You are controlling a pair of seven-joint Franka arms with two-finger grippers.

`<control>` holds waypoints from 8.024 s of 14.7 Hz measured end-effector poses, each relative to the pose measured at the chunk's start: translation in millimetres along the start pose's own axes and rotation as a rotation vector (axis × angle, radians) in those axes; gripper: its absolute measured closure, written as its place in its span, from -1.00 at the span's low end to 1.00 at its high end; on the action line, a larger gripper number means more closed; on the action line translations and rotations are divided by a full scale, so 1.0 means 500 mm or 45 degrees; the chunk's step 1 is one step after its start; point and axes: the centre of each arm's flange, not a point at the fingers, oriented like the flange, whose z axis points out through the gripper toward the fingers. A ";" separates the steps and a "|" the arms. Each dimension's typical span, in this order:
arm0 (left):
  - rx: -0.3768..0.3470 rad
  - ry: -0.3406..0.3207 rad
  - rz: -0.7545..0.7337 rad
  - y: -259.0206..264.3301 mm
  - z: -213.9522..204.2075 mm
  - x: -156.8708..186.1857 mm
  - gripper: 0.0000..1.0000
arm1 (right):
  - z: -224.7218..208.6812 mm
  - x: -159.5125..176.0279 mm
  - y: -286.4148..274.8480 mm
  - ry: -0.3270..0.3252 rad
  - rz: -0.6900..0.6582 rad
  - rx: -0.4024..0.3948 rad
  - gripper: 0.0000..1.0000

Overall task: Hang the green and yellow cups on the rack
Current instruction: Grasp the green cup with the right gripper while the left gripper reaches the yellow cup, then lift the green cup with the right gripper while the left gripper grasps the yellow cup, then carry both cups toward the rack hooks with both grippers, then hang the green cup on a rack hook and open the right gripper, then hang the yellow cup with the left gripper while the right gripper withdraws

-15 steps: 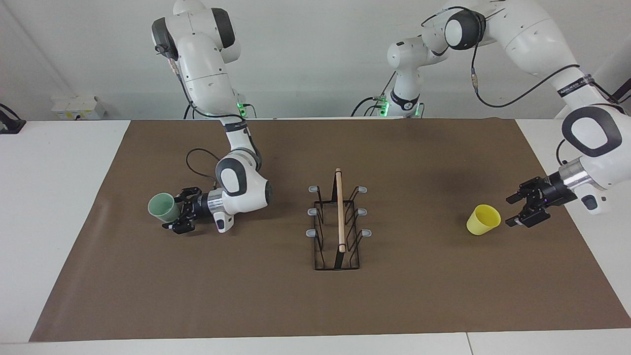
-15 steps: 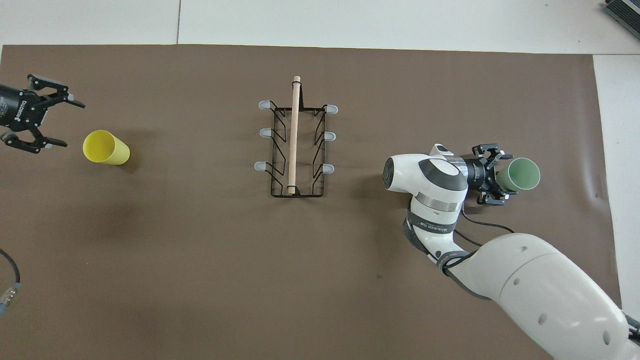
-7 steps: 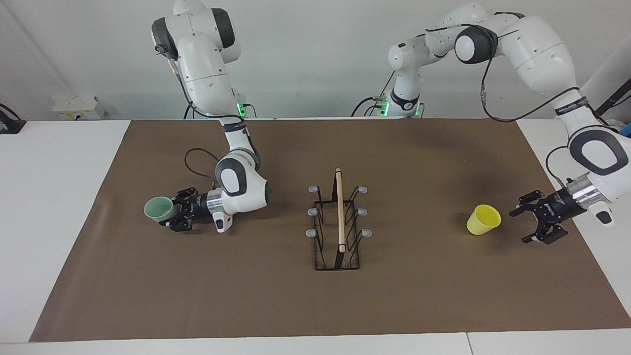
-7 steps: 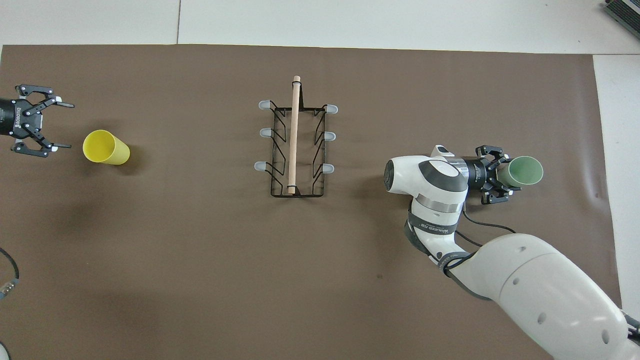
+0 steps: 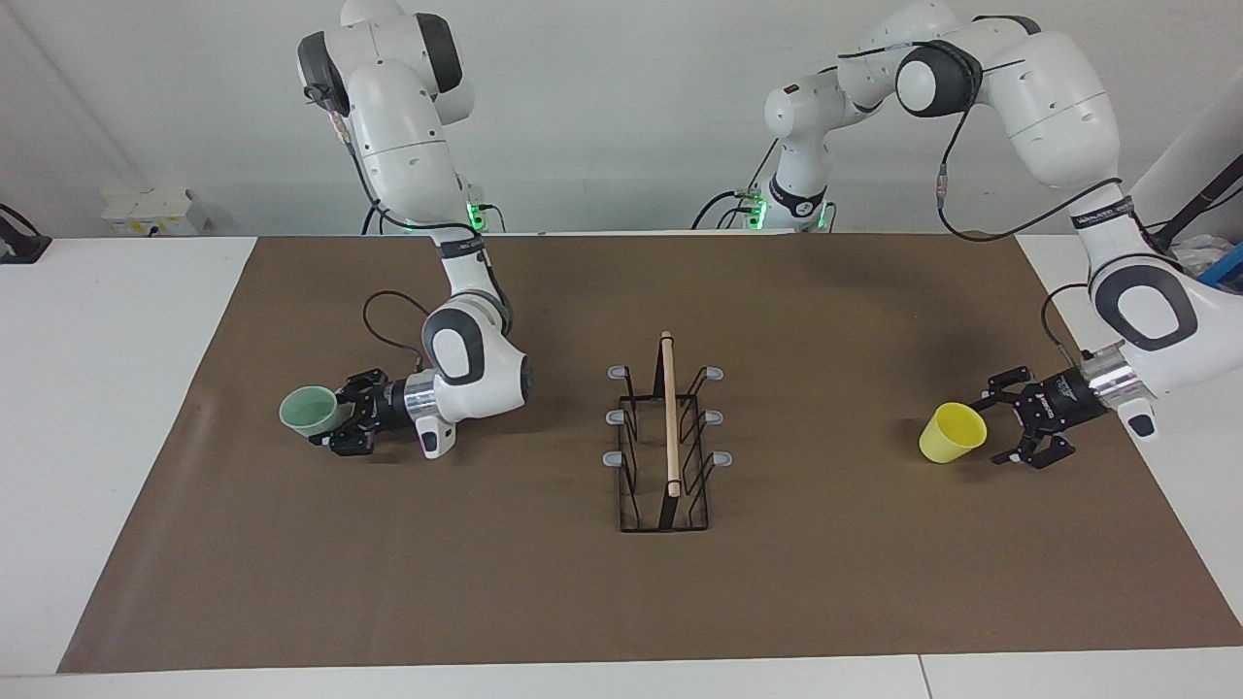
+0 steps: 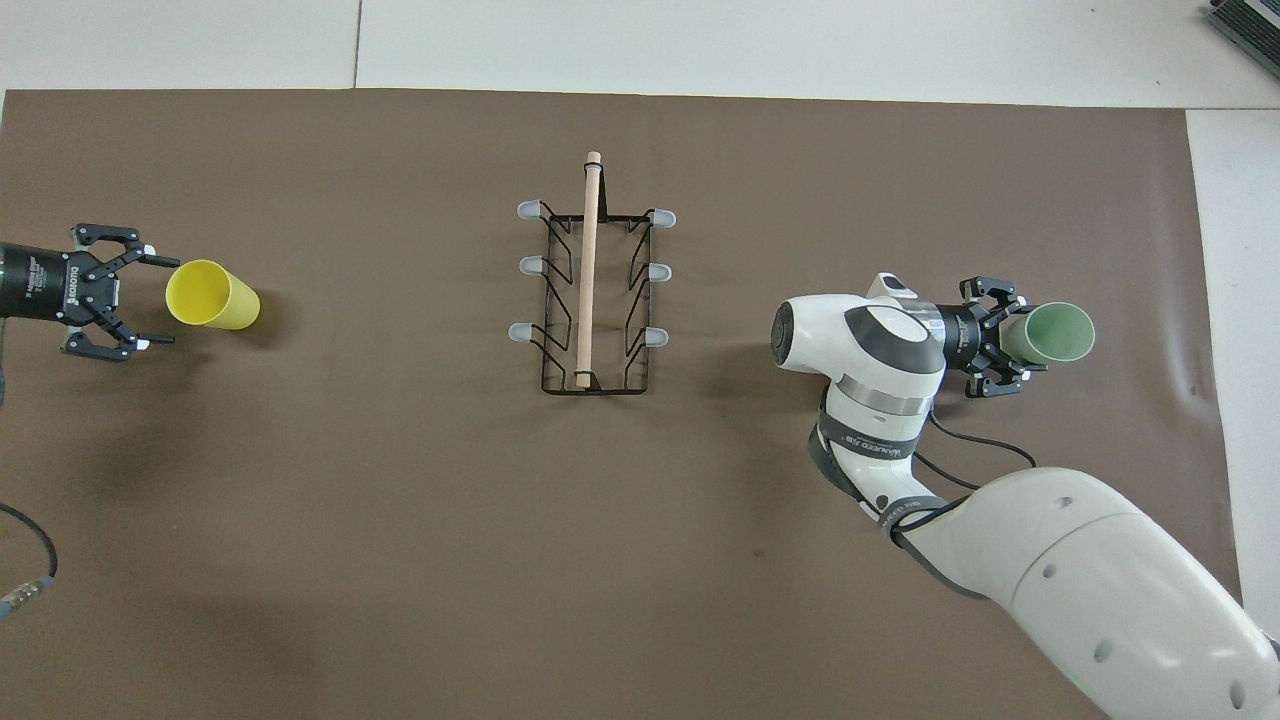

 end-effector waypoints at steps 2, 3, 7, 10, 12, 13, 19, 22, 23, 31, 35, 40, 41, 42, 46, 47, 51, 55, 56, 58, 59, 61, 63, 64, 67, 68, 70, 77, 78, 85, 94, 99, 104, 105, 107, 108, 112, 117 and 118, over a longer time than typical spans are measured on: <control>-0.049 -0.057 -0.046 -0.021 -0.016 0.008 -1.00 | -0.036 -0.055 0.036 0.122 0.115 0.086 -0.41; -0.071 -0.082 -0.062 -0.030 -0.022 0.005 -1.00 | -0.058 -0.083 0.054 0.195 0.173 0.132 -0.41; -0.142 -0.104 -0.128 -0.045 -0.020 -0.018 -1.00 | -0.137 -0.195 0.107 0.494 0.366 0.298 -0.41; -0.202 -0.134 -0.190 -0.049 -0.009 0.000 -1.00 | -0.159 -0.302 0.123 0.776 0.510 0.424 -0.41; -0.212 -0.143 -0.212 -0.051 0.002 0.010 -1.00 | -0.169 -0.372 0.131 0.961 0.625 0.486 -0.41; -0.215 -0.141 -0.224 -0.053 0.010 0.017 -1.00 | -0.171 -0.397 0.135 1.046 0.680 0.521 -0.41; -0.188 -0.153 -0.226 -0.070 0.077 0.025 -1.00 | -0.190 -0.514 0.154 1.613 0.933 0.777 -0.41; -0.193 -0.176 -0.221 -0.067 0.089 0.015 -1.00 | -0.218 -0.554 0.137 1.879 1.017 0.846 -0.41; -0.203 -0.199 -0.225 -0.065 0.098 0.009 -1.00 | -0.224 -0.555 0.128 1.975 1.030 0.866 -0.41; -0.265 -0.165 -0.169 -0.027 0.145 -0.047 -0.34 | -0.214 -0.512 0.045 2.648 1.016 0.776 -0.41; -0.303 -0.145 -0.130 -0.012 0.120 -0.065 -0.34 | -0.217 -0.473 -0.021 2.880 1.078 0.677 -0.41; -0.355 -0.119 -0.019 0.020 0.054 -0.150 -0.34 | -0.279 -0.423 -0.101 3.126 1.223 0.582 -0.41; -0.349 -0.103 0.005 0.021 0.043 -0.163 -0.34 | -0.298 -0.404 -0.117 3.154 1.241 0.574 -0.41; -0.342 -0.085 0.033 0.021 0.032 -0.179 -0.34 | -0.312 -0.385 -0.131 3.180 1.255 0.564 -0.41; -0.243 0.078 0.258 0.026 0.000 -0.313 -0.34 | -0.363 -0.299 -0.170 3.268 1.316 0.610 -0.41; -0.208 0.133 0.317 0.026 -0.005 -0.357 -0.34 | -0.376 -0.281 -0.176 3.281 1.321 0.620 -0.41; -0.113 0.258 0.490 0.017 0.014 -0.540 -0.34 | -0.420 -0.207 -0.200 3.324 1.263 0.557 -0.41; -0.060 0.311 0.656 -0.002 0.049 -0.684 -0.34 | -0.403 -0.169 -0.186 3.334 1.212 0.368 -0.41; -0.021 0.366 0.728 -0.011 0.062 -0.720 -0.34 | -0.403 -0.170 -0.185 3.334 1.206 0.340 -0.41; 0.060 0.471 0.883 -0.033 0.105 -0.804 -0.34 | -0.406 -0.171 -0.186 3.339 1.218 0.336 -0.41; 0.088 0.497 0.942 -0.045 0.128 -0.842 -0.34 | -0.409 -0.170 -0.187 3.342 1.229 0.339 -0.41; 0.148 0.568 1.048 -0.066 0.169 -0.898 -0.34 | -0.412 -0.166 -0.189 3.343 1.238 0.347 -0.41; 0.176 0.666 1.120 -0.082 0.205 -0.941 -0.34 | -0.411 -0.156 -0.190 3.334 1.235 0.358 -0.41; 0.170 0.715 1.154 -0.089 0.221 -0.961 -0.34 | -0.410 -0.149 -0.191 3.328 1.233 0.367 -0.41; 0.110 0.874 1.255 -0.104 0.268 -0.999 -0.34 | -0.418 -0.126 -0.201 3.308 1.209 0.392 -0.41; 0.073 0.914 1.281 -0.107 0.282 -1.009 -0.34 | -0.421 -0.122 -0.203 3.299 1.205 0.397 -0.41; 0.001 1.008 1.404 -0.116 0.311 -1.021 -0.34 | -0.423 -0.118 -0.205 3.293 1.201 0.400 -0.41; -0.098 1.341 1.578 -0.147 0.378 -0.996 -0.34 | -0.404 -0.052 -0.203 3.237 1.170 0.353 -0.41; -0.110 1.386 1.574 -0.157 0.392 -0.991 -0.34 | -0.402 -0.048 -0.204 3.228 1.178 0.360 -0.41; -0.232 1.571 1.491 -0.234 0.488 -0.990 -0.34 | -0.398 -0.095 -0.194 3.157 1.238 0.315 -1.00; -0.194 1.600 1.510 -0.286 0.543 -0.987 -0.34 | -0.278 -0.305 -0.129 2.901 1.166 -0.167 -1.00; -0.187 1.612 1.512 -0.292 0.546 -0.993 -0.39 | -0.133 -0.380 -0.066 2.627 0.882 -0.517 -1.00; -0.193 1.612 1.516 -0.296 0.544 -1.000 -0.67 | -0.024 -0.443 -0.013 2.396 0.493 -0.667 -1.00; -0.195 1.612 1.516 -0.296 0.542 -1.001 -0.67 | 0.002 -0.458 -0.002 2.358 0.420 -0.649 -1.00; -0.204 1.610 1.515 -0.296 0.537 -1.005 -0.88 | 0.058 -0.488 0.015 2.266 0.305 -0.585 -1.00; -0.211 1.608 1.513 -0.297 0.532 -1.008 -0.88 | 0.084 -0.501 0.018 2.217 0.276 -0.532 -1.00; -0.221 1.587 1.491 -0.289 0.495 -1.021 -0.99 | 0.113 -0.519 0.021 2.071 0.331 -0.271 -1.00; -0.027 1.486 1.555 -0.232 0.413 -1.012 -1.00 | 0.065 -0.511 0.026 1.904 0.559 0.056 -1.00; 0.022 1.457 1.583 -0.218 0.391 -1.003 -1.00 | 0.042 -0.505 0.027 1.863 0.603 0.106 -1.00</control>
